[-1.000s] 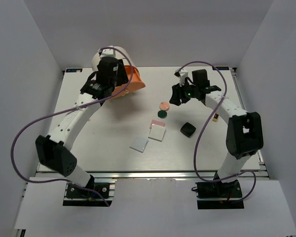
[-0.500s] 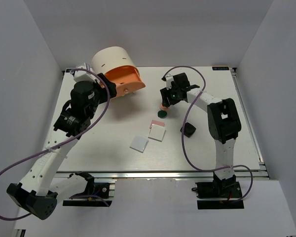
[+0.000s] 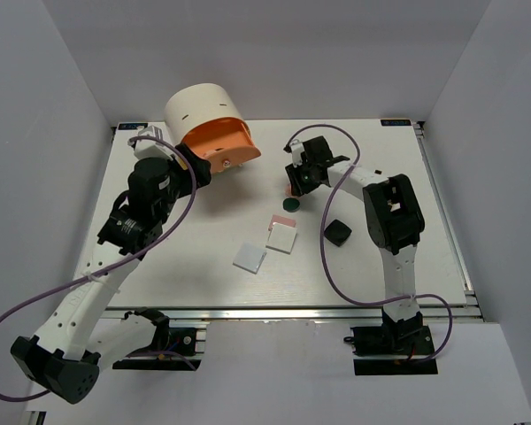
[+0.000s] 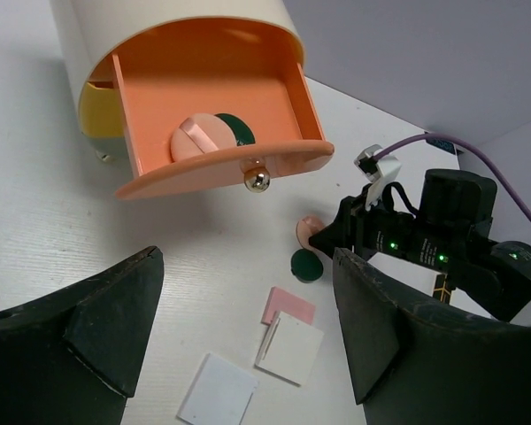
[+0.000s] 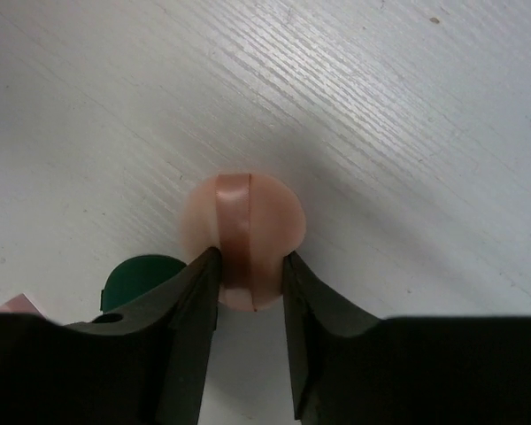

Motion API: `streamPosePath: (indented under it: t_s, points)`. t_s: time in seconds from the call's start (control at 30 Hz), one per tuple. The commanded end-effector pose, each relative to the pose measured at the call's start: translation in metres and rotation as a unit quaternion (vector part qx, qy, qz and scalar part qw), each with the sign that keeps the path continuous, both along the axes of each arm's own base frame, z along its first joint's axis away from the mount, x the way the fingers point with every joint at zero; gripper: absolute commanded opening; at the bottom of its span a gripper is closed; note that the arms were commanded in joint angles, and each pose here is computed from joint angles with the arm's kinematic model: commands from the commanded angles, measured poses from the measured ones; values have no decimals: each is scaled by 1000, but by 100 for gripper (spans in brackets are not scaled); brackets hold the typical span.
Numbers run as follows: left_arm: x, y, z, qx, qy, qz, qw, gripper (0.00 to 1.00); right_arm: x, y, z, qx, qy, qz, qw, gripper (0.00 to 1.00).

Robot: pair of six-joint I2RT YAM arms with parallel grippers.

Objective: Organize the makeup

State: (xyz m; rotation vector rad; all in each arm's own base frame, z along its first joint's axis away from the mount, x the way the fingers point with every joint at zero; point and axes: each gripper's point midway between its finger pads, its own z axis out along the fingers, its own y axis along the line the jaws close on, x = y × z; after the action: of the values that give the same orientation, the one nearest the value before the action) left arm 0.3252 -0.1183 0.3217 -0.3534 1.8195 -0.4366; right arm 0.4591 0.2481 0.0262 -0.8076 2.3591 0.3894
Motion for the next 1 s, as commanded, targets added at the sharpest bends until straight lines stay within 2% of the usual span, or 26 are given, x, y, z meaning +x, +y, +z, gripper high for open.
streamPosePath:
  t_s: [0.0, 0.07, 0.13, 0.17, 0.27, 0.37, 0.47, 0.6, 0.83, 0.97]
  points:
    - [-5, -2, 7, -18, -20, -13, 1000, 87, 6, 1, -5, -11, -14, 4, 1000, 39]
    - [-7, -4, 3, -23, -17, -18, 999, 87, 4, 0, -7, -11, -11, 6, 1000, 27]
    - [-8, -5, 3, -27, -18, -20, 999, 87, 5, 1, 0, -3, -15, 9, 1000, 20]
    - [-9, -6, 0, -28, -16, -24, 999, 87, 8, 2, 8, 2, -21, 10, 1000, 13]
    - [-12, -10, -2, -34, -17, -37, 999, 87, 22, 7, 44, 27, -54, 20, 998, 2]
    - [-17, -13, -10, -42, -15, -47, 998, 88, 31, 19, 121, 76, -122, 53, 988, 0]
    - [-22, -17, -21, -54, -14, -59, 997, 90, 29, 28, 173, 106, -175, 86, 975, 0]
    - [-28, -20, -33, -68, -11, -69, 995, 91, 4, 47, 264, 174, -240, 165, 941, 0]
    - [-38, -24, -52, -84, -5, -85, 993, 92, -34, 81, 351, 243, -296, 225, 896, 0]
    - [-44, -25, -64, -92, -1, -90, 992, 93, -44, 117, 363, 256, -305, 236, 887, 0]
